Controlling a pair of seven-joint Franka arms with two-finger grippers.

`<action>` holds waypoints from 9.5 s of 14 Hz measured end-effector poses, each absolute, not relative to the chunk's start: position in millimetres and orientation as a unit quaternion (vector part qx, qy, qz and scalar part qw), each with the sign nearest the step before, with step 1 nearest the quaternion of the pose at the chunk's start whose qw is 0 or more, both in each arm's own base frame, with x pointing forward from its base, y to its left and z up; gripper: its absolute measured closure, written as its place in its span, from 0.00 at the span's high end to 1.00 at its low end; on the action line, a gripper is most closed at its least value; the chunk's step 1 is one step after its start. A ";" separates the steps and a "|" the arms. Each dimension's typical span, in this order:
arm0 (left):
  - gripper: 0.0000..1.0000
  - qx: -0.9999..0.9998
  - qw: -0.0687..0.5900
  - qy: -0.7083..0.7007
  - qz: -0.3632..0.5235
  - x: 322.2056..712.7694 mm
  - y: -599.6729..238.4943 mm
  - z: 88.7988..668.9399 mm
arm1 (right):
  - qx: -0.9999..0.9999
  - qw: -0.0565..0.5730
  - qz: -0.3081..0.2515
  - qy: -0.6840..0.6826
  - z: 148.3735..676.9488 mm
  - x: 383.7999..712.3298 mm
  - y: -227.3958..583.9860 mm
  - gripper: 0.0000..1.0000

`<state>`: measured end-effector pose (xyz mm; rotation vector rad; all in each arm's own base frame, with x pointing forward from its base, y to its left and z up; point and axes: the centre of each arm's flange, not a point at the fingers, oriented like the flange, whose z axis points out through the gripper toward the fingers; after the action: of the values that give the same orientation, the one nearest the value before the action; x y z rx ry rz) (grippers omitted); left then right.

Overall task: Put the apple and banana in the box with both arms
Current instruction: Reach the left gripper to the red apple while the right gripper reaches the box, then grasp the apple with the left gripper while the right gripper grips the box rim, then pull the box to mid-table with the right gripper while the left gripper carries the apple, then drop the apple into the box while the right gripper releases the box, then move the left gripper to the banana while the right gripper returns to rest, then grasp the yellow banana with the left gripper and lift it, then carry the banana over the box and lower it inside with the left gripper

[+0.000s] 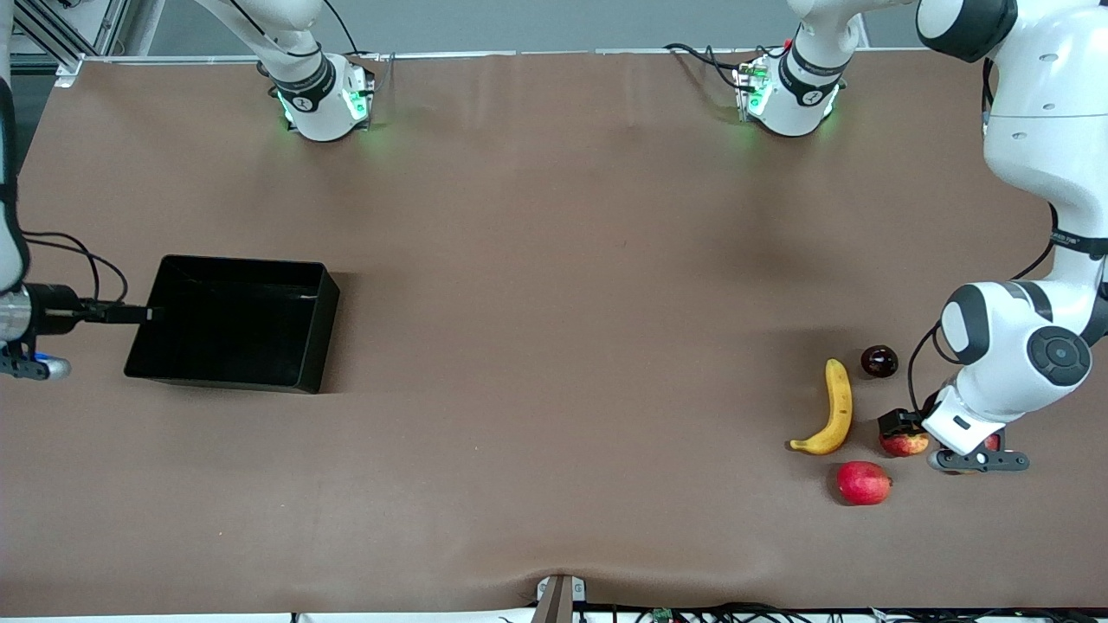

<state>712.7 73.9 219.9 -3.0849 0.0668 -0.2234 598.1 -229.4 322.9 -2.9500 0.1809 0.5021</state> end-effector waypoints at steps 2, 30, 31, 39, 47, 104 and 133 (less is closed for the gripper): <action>0.98 -0.997 0.022 0.021 -0.066 711.8 73.9 209.8 | -0.986 0.025 0.158 0.049 315.6 599.7 -248.1 1.00; 0.66 -0.999 0.010 0.029 -0.028 677.7 -18.9 445.6 | -0.942 0.194 0.266 0.073 356.9 628.4 20.0 0.06; 0.66 -0.999 0.002 0.019 -0.026 676.2 -34.6 447.1 | -0.949 0.186 0.245 0.067 359.9 634.7 62.2 0.06; 0.66 -0.998 -0.035 -0.049 -0.004 649.8 -175.8 439.3 | -0.967 0.181 0.153 0.096 298.4 618.7 307.3 0.06; 0.66 -0.998 -0.050 -0.032 0.027 639.2 -253.7 374.9 | -0.966 0.175 0.136 0.130 243.0 595.9 384.2 0.14; 0.34 -0.984 0.015 0.176 -0.012 695.8 -23.1 220.4 | -0.999 0.001 0.039 -0.006 670.9 512.3 -33.5 1.00; 0.34 -0.998 -0.009 0.029 -0.063 581.5 -480.5 235.0 | -0.999 0.000 0.032 -0.008 671.7 514.0 -32.2 1.00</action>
<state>581.5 -480.5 235.0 -3.1526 0.0932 -0.1985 514.0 -32.2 671.7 -3.1392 -0.0238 0.1011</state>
